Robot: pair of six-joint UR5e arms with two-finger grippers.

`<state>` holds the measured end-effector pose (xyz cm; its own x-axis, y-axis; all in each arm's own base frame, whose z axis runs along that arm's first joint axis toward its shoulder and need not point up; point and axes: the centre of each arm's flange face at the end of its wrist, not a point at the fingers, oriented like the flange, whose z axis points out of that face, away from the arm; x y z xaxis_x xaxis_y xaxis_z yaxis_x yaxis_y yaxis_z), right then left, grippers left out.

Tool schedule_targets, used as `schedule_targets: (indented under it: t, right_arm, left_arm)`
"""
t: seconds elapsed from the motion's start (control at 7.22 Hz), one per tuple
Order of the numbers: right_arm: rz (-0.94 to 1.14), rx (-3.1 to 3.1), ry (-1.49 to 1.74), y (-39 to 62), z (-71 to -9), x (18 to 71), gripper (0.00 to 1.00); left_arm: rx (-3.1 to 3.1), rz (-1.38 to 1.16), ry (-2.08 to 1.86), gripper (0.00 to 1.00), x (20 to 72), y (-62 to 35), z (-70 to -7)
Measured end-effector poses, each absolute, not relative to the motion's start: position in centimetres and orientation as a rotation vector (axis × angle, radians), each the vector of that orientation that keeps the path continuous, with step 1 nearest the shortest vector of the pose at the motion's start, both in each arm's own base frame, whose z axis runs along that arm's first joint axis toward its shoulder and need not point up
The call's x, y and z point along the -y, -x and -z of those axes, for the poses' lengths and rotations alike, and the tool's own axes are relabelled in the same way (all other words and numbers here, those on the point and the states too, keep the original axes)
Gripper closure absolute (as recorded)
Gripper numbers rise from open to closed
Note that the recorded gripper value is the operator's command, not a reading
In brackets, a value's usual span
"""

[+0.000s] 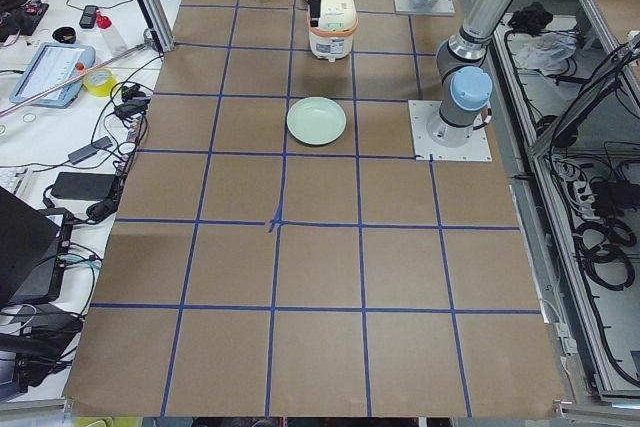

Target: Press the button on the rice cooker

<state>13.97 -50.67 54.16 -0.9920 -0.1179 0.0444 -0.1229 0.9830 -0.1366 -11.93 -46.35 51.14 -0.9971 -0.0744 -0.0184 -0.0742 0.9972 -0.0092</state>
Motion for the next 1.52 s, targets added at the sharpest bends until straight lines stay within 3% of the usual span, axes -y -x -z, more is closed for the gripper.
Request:
schedule_targets:
  t: [1.11,1.25,1.38,1.52]
  right_arm:
    - [-0.161,3.134,-0.032,-14.3,-53.8,50.2,0.03]
    - [-0.144,3.143,-0.016,-14.3,-53.8,50.1,0.15]
    - [-0.114,3.152,-0.011,-14.5,-53.6,49.9,0.37]
    - [-0.061,3.171,0.010,-15.1,-53.0,49.4,0.49]
  left_arm:
    - [-3.121,0.013,0.117,0.00,46.3,11.9,-51.1]
    - [-3.121,0.013,0.117,0.00,46.4,11.9,-51.1]
    - [-3.121,0.013,0.116,0.00,46.3,11.9,-51.1]
    - [-3.121,0.013,0.117,0.00,46.3,11.9,-51.1]
